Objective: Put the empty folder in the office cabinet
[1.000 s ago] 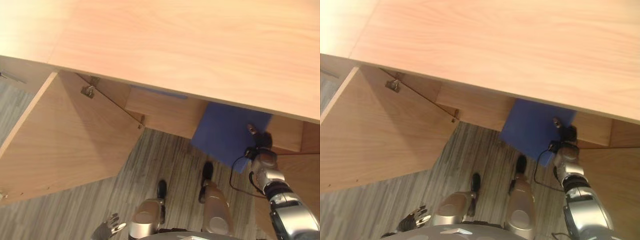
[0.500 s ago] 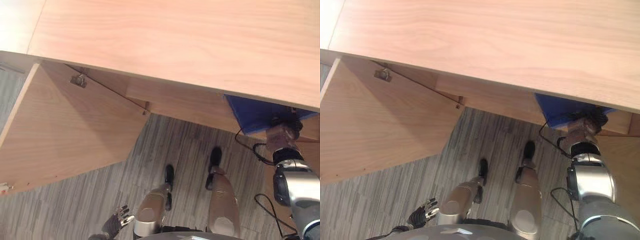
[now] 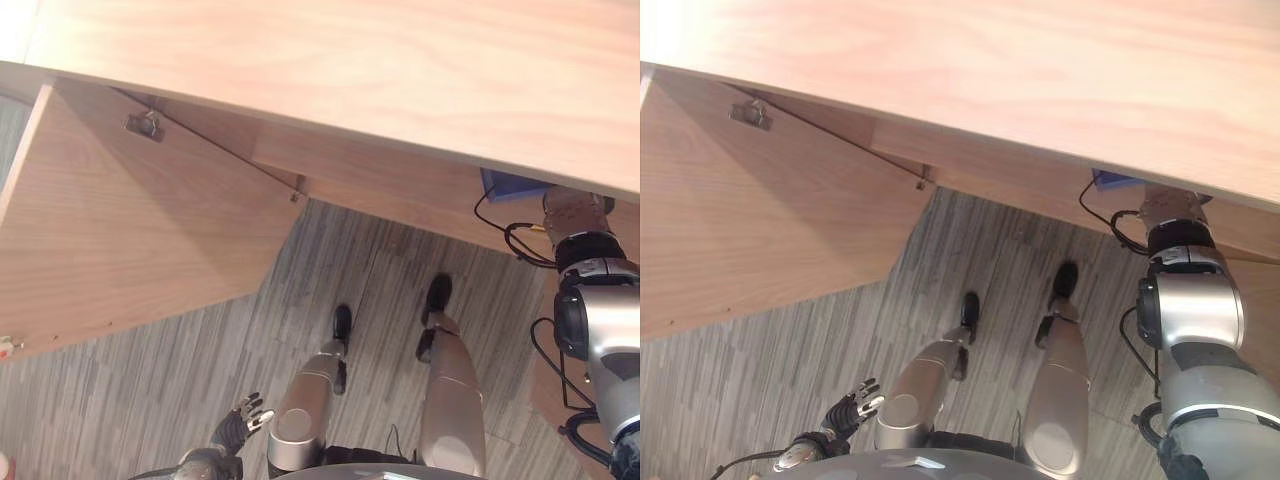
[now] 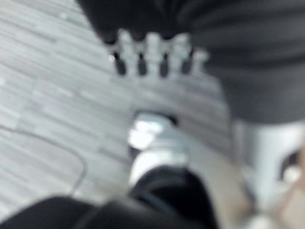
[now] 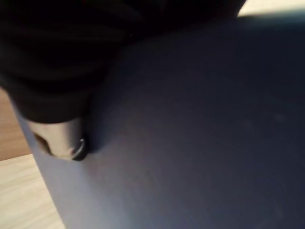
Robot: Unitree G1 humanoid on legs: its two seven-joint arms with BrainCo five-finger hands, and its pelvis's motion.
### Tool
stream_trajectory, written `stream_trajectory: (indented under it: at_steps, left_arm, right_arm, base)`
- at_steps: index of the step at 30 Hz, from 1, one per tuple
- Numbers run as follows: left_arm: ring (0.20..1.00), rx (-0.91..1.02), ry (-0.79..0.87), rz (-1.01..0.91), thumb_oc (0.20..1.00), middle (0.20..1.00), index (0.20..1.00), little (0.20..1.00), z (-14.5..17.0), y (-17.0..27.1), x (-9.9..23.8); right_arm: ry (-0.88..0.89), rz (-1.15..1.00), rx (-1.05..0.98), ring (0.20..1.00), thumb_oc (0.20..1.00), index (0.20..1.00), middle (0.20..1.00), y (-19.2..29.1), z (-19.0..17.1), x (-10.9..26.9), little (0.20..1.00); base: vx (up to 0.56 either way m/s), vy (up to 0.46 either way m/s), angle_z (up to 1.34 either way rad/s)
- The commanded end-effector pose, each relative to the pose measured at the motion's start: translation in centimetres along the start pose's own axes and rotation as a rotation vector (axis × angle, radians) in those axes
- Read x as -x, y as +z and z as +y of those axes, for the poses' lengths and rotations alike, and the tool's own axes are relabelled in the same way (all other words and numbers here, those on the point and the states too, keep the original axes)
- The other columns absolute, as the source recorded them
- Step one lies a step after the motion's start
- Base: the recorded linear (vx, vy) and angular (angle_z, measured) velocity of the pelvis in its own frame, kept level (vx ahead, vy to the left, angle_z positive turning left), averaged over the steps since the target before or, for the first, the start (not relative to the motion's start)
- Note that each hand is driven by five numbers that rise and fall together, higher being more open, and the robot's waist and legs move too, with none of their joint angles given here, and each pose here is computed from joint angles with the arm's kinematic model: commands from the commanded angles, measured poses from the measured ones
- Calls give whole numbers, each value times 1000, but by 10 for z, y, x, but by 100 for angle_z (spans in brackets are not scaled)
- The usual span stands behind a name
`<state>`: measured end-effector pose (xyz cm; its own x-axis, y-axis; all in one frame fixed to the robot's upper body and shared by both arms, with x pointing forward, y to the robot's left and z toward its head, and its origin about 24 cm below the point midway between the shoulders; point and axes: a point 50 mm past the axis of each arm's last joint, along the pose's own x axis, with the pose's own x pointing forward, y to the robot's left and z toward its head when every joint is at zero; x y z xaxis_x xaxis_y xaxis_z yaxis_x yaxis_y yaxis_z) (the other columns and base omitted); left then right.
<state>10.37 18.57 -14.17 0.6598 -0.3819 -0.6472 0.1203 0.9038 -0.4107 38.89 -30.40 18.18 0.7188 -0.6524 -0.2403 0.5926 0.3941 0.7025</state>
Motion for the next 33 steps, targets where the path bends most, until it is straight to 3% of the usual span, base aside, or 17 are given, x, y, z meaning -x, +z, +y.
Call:
stream_trajectory:
  at_steps: [1,9,16,20,33]
  left_arm:
    - [1000,-13,2,43,1000,1000,1000,1000,3,-8,6]
    - [1000,39,-13,17,1000,1000,1000,1000,-1,-11,6]
    - [1000,73,-43,15,1000,1000,1000,1000,-10,-19,7]
    - [1000,37,2,9,1000,1000,1000,1000,-18,-2,-9]
    - [1000,26,148,-43,1000,1000,1000,1000,-34,54,-48]
  right_arm:
    - [58,-168,-83,200,200,200,200,59,27,4,200]
    - [-7,-269,-337,200,200,200,200,92,61,24,200]
    - [-126,-393,-483,200,200,200,200,118,68,40,200]
    - [-208,-401,-509,200,200,200,200,112,76,48,200]
    - [-87,-189,-455,200,200,200,200,52,106,59,200]
  base:
    - [-6,-50,8]
    - [20,4,1]
    - [41,28,-5]
    - [28,-202,-4]
    - [0,-126,-2]
